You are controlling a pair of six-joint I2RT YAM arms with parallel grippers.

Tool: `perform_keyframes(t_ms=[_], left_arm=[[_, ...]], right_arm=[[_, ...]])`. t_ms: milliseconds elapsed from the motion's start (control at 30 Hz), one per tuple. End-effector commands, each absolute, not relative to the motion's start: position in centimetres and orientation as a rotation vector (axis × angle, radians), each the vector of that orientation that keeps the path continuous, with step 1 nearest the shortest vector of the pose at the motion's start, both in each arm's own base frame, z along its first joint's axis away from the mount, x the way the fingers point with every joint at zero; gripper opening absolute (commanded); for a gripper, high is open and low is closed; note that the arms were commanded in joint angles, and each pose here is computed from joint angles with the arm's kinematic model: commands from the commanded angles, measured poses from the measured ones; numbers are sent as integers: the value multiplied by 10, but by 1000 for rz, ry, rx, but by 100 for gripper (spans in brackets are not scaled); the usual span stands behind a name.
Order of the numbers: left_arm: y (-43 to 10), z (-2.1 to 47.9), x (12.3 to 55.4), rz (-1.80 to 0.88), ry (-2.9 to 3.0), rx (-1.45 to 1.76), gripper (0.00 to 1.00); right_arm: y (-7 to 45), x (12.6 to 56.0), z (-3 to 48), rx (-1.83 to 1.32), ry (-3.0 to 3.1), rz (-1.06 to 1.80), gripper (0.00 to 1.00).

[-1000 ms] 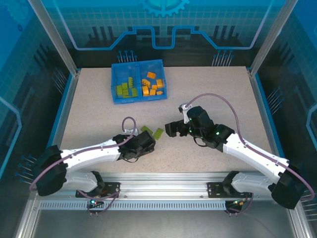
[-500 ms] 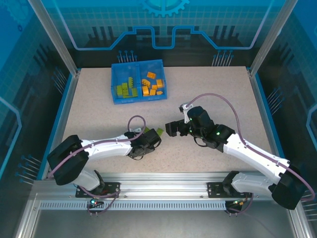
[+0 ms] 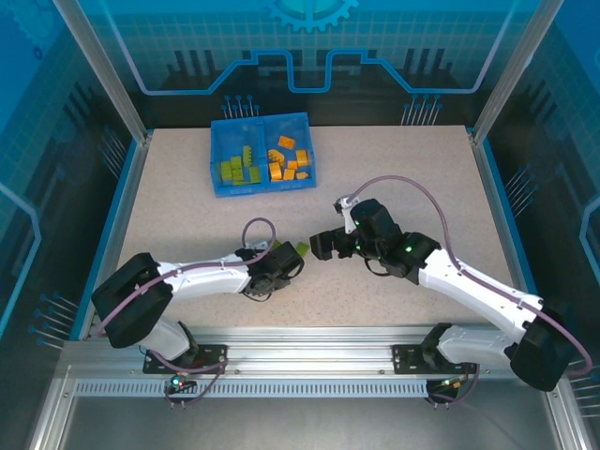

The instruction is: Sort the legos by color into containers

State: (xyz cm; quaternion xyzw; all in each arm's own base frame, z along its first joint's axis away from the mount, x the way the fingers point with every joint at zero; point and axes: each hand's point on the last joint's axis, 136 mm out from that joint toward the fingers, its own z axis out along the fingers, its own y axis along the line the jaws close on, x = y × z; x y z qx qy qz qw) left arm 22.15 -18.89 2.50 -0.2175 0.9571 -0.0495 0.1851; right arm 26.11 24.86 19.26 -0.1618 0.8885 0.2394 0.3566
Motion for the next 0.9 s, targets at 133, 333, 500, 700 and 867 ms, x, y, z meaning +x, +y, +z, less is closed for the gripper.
perform_keyframes(t_ms=[133, 333, 500, 700, 867], left_arm=[[-185, 67, 231, -257, 2636, -539, 24], [-183, 132, 268, -437, 2475, -480, 23], [-184, 168, 327, -455, 2395, -429, 23], [-184, 188, 421, -376, 2345, -423, 22], [-190, 192, 495, -272, 2332, -378, 22]], right_arm=[[267, 254, 213, -500, 2267, 711, 100], [262, 256, 222, -468, 2244, 702, 100], [255, 259, 227, -435, 2232, 669, 100], [246, 258, 227, -408, 2235, 645, 100], [238, 257, 229, -392, 2234, 632, 100]])
